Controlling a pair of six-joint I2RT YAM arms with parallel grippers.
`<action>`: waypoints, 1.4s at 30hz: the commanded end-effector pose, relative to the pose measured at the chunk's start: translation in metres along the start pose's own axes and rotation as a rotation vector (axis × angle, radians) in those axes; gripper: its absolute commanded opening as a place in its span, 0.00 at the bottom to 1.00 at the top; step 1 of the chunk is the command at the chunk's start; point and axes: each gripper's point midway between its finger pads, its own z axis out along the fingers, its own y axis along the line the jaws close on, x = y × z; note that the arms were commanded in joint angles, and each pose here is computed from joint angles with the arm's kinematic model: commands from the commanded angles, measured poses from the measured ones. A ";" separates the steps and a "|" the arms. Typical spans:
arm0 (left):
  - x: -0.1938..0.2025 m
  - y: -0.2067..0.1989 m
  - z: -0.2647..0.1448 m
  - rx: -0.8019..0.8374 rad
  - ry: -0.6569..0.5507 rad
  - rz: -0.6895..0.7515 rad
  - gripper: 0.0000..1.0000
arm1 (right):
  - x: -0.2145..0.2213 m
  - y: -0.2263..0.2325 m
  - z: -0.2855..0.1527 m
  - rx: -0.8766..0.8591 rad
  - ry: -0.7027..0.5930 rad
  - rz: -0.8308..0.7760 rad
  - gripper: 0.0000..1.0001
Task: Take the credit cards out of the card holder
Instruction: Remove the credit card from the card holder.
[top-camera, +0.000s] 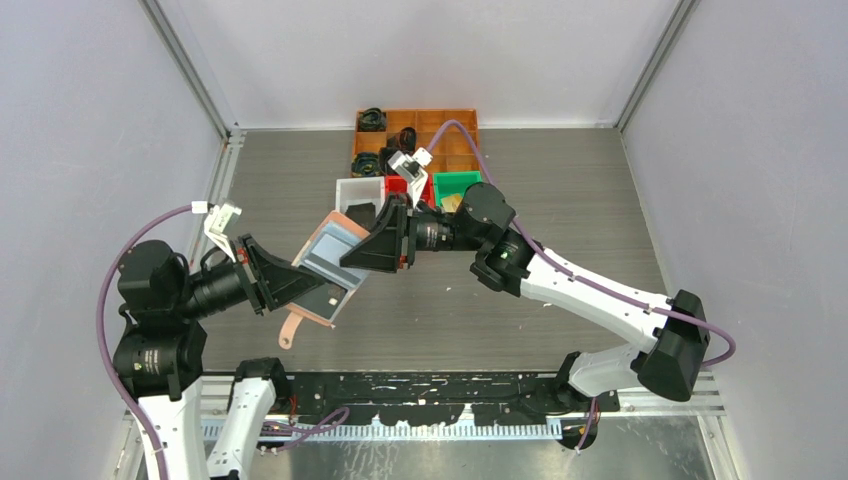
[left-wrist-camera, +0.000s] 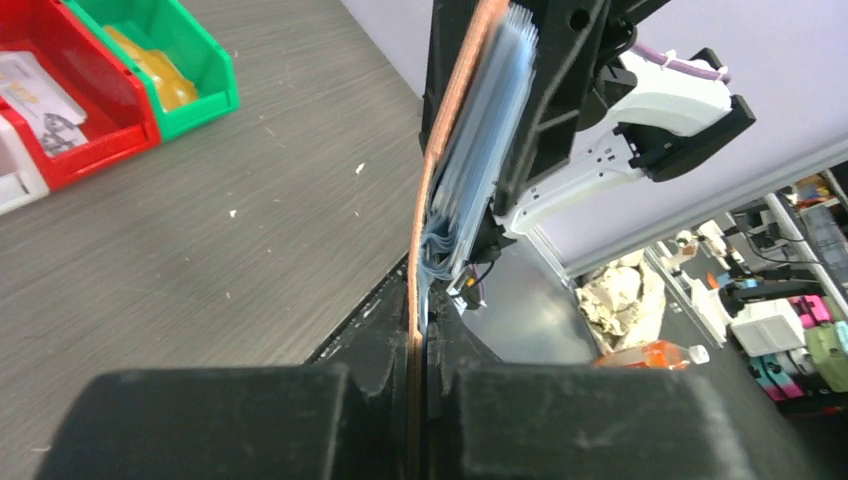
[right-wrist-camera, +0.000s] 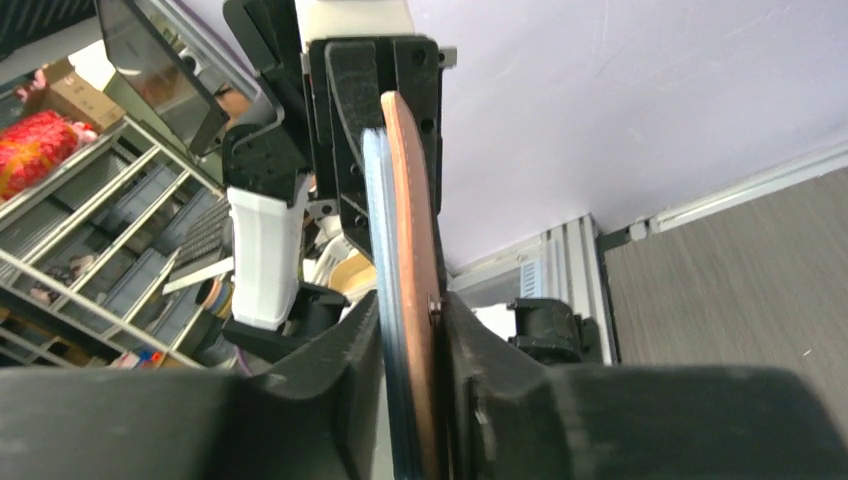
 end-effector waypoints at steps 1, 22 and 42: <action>-0.007 0.008 -0.003 -0.060 0.009 0.151 0.00 | -0.007 0.042 -0.002 -0.118 0.076 -0.100 0.40; 0.000 0.013 -0.006 -0.061 0.135 0.188 0.00 | 0.001 -0.017 0.009 0.266 0.171 -0.380 0.59; -0.003 0.075 -0.028 -0.455 0.235 0.129 0.00 | 0.025 -0.038 0.036 0.165 0.095 -0.328 0.88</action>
